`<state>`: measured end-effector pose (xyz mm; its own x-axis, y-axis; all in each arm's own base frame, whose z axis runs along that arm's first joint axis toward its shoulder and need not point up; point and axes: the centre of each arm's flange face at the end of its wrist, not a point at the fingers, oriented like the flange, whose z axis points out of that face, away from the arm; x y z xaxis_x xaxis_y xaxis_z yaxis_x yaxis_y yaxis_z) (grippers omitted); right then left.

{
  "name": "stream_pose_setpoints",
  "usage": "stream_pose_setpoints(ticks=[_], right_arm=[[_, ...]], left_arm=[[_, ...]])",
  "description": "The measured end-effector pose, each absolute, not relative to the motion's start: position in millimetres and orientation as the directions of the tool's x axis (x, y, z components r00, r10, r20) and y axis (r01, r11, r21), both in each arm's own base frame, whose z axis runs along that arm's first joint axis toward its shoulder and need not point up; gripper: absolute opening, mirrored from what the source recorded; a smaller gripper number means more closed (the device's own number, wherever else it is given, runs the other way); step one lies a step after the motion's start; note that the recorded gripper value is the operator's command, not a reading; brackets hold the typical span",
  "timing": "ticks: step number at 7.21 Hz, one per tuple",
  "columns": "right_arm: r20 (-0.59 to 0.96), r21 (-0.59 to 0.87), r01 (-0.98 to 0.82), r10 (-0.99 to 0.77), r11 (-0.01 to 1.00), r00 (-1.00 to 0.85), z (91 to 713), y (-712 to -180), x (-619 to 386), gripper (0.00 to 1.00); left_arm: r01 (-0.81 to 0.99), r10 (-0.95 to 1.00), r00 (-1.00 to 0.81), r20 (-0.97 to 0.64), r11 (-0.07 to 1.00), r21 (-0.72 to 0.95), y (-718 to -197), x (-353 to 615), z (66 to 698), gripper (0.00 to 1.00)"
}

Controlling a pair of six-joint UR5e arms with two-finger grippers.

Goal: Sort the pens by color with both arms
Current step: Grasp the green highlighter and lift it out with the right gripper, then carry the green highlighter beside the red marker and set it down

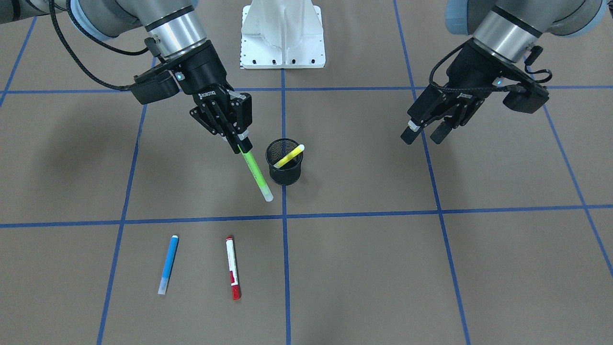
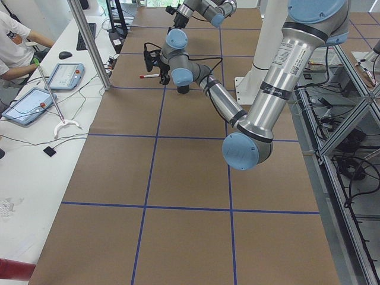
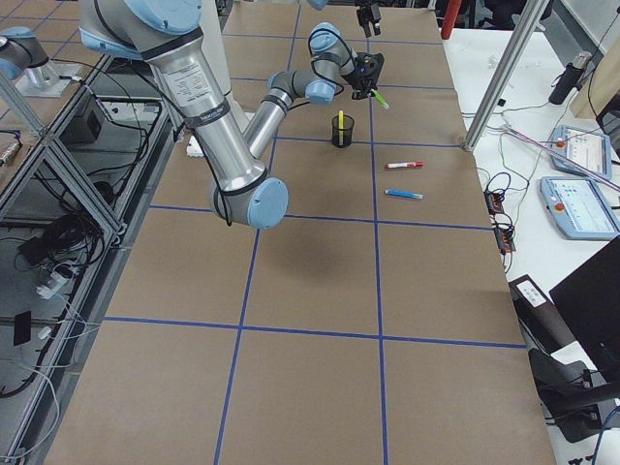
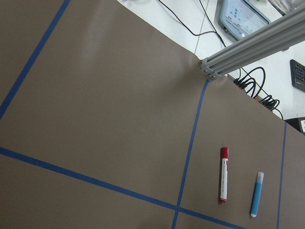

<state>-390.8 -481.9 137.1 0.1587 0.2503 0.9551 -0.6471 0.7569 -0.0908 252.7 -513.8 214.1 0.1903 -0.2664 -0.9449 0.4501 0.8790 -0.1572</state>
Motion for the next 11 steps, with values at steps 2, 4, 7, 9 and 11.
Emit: stream_pose_setpoints(ticks=[2, 4, 7, 9, 11], right_arm=[[0.951, 0.037, -0.788, 0.221, 0.615, 0.217, 139.2, -519.7, -440.1, 0.0], [0.925, 0.163, -0.846, 0.22, 0.508, 0.31, 154.4, -554.3, -510.2, 0.0], [0.892, 0.305, -0.824, 0.16, 0.477, 0.423, 183.3, -575.2, -595.0, 0.0], [0.858, 0.378, -0.772, 0.12, 0.512, 0.499, 196.1, -560.1, -619.8, 0.0], [0.826, 0.43, -0.728, 0.093, 0.535, 0.556, 209.3, -549.8, -633.1, 0.0]], left_arm=[[0.451, -0.266, 0.191, -0.945, 0.879, -0.156, -508.3, 248.2, 217.6, 0.99], [0.45, -0.267, 0.192, -0.944, 0.879, -0.157, -503.4, 244.8, 221.0, 0.99], [0.45, -0.267, 0.191, -0.945, 0.879, -0.157, -501.7, 243.6, 221.2, 0.99], [0.45, -0.266, 0.19, -0.945, 0.879, -0.157, -501.7, 243.6, 221.0, 0.99], [0.451, -0.266, 0.19, -0.945, 0.879, -0.157, -501.6, 243.5, 220.4, 0.99]])
